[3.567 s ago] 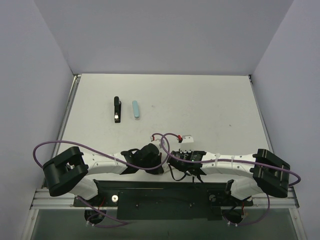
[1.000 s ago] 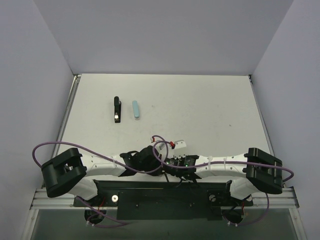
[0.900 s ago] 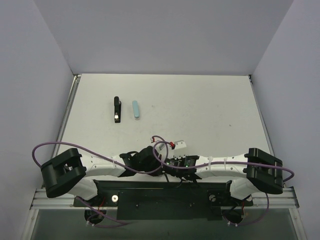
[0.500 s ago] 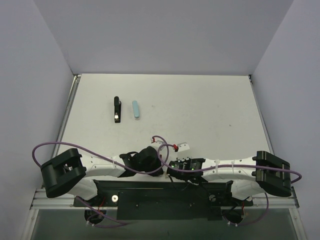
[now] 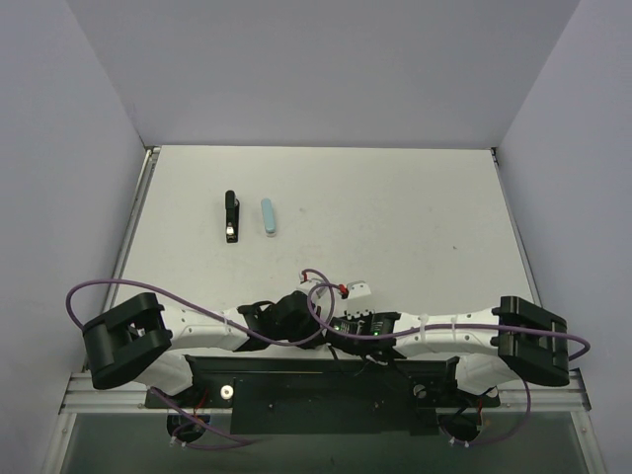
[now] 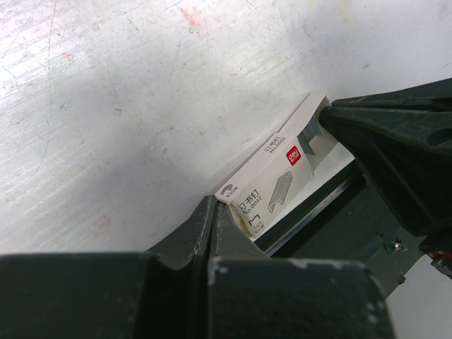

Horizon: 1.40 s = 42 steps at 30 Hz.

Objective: Unload the staples from the stapler

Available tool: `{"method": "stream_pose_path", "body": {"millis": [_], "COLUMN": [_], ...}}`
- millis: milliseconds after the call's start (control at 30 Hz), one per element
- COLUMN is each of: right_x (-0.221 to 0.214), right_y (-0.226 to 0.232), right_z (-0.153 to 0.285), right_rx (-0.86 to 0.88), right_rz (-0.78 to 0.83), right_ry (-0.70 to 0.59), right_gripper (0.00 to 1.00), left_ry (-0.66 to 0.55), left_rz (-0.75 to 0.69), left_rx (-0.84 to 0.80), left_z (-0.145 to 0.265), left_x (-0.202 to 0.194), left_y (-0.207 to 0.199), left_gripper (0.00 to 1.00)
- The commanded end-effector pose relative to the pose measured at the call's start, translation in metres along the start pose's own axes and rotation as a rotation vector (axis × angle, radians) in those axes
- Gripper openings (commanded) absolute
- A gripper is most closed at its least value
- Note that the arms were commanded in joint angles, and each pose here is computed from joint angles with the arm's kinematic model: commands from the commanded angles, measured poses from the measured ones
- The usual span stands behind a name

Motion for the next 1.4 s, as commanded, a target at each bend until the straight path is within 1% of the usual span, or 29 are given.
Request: {"method": "stream_pose_path", "body": {"millis": [0, 300, 367, 467, 567, 767, 933, 1100, 1133, 1233, 1333, 1367], "right_x": [0.008, 0.016, 0.019, 0.025, 0.029, 0.041, 0.056, 0.067, 0.068, 0.075, 0.081, 0.084], "right_y": [0.006, -0.008, -0.01, -0.014, -0.016, -0.021, -0.017, -0.01, -0.01, -0.007, -0.008, -0.008], "right_z": [0.003, 0.005, 0.006, 0.005, 0.003, -0.008, -0.014, -0.023, -0.024, -0.024, -0.021, -0.019], "right_rx": [-0.003, -0.029, -0.028, -0.038, -0.046, -0.067, -0.085, -0.092, -0.091, -0.078, -0.069, -0.063], "right_rz": [-0.039, -0.109, -0.12, -0.142, -0.16, -0.229, -0.227, -0.186, -0.173, -0.17, -0.167, -0.168], "right_ry": [-0.011, -0.02, -0.027, -0.035, -0.039, -0.036, -0.052, -0.045, -0.046, -0.057, -0.068, -0.076], "right_gripper": [0.0, 0.0, 0.0, 0.0, 0.0, 0.0, 0.0, 0.04, 0.08, 0.12, 0.2, 0.21], "left_ry": [0.038, 0.009, 0.005, -0.034, -0.031, -0.029, -0.038, -0.043, -0.047, -0.046, -0.066, -0.072], "left_rz": [-0.025, -0.027, -0.032, -0.046, -0.049, -0.032, -0.022, -0.016, -0.008, 0.016, 0.052, 0.056], "left_rx": [0.07, 0.097, 0.139, 0.172, 0.215, 0.207, 0.202, 0.207, 0.205, 0.187, 0.172, 0.163], "left_z": [-0.004, 0.002, 0.008, 0.015, 0.019, 0.021, 0.024, 0.027, 0.028, 0.03, 0.034, 0.036], "left_x": [-0.012, -0.006, -0.005, 0.004, 0.007, 0.007, 0.007, 0.007, 0.008, 0.009, 0.016, 0.017], "left_y": [0.013, 0.012, 0.017, 0.018, 0.025, 0.024, 0.024, 0.03, 0.031, 0.036, 0.041, 0.042], "left_gripper": [0.0, 0.0, 0.0, 0.0, 0.0, 0.0, 0.0, 0.0, 0.0, 0.0, 0.0, 0.0]}}
Point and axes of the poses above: each gripper's point midway between its finger pads, its own z axis back along the fingers, its own y axis along the line the jaws close on, x = y × z, the point moved 4 cm from there along z, back along the fingers, and after that the axes turned 11 degrees about z, right-handed, at the moved point
